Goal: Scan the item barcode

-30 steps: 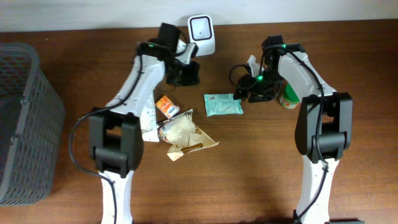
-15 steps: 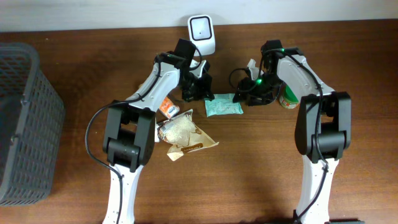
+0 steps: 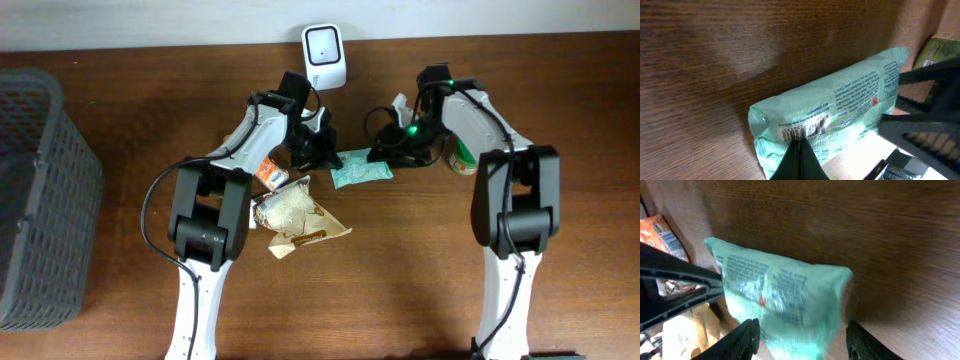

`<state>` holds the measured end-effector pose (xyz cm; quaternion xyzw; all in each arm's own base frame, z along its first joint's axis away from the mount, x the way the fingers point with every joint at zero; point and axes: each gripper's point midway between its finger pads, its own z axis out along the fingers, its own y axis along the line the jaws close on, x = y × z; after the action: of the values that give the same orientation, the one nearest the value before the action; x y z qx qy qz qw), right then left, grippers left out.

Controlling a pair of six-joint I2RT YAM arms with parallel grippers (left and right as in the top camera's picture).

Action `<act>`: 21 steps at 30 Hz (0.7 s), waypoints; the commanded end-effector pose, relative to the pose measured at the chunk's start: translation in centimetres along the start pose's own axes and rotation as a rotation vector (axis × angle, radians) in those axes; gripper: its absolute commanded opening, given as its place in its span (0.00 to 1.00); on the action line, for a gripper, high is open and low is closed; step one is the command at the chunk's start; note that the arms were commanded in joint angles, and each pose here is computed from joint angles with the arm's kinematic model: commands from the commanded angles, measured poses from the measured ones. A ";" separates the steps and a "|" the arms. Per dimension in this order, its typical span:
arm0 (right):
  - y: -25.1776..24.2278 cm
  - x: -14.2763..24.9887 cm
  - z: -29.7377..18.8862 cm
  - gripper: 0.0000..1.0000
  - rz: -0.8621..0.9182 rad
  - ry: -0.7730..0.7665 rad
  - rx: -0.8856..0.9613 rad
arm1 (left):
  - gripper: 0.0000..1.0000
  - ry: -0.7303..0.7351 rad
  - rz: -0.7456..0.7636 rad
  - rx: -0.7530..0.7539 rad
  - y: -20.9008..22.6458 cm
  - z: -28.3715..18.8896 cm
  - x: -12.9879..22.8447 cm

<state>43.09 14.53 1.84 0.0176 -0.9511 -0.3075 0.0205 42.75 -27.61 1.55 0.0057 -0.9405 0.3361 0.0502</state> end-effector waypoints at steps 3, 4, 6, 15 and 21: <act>1.3 1.1 3.6 0.48 0.000 0.075 -0.099 | 0.00 0.046 -0.063 -0.105 4.1 3.3 0.8; 1.5 1.0 3.6 0.46 -0.002 0.074 -0.110 | 0.00 0.046 -0.063 -0.104 4.1 3.3 0.8; 1.6 1.0 3.6 0.38 -0.005 0.074 -0.117 | 0.00 0.045 -0.063 -0.105 4.1 3.3 0.8; 1.9 0.6 2.8 0.10 -0.019 0.051 -0.123 | 0.00 0.047 -0.019 -0.076 3.3 2.8 0.6; 6.3 -0.4 -4.2 0.04 -0.155 -0.059 -0.199 | 0.01 -0.254 0.214 -0.069 -2.2 -10.4 -4.4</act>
<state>42.12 16.53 2.78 0.0379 -0.9284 -0.3675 0.0406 44.40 -25.28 2.33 -0.0166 -0.9481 0.3169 0.0196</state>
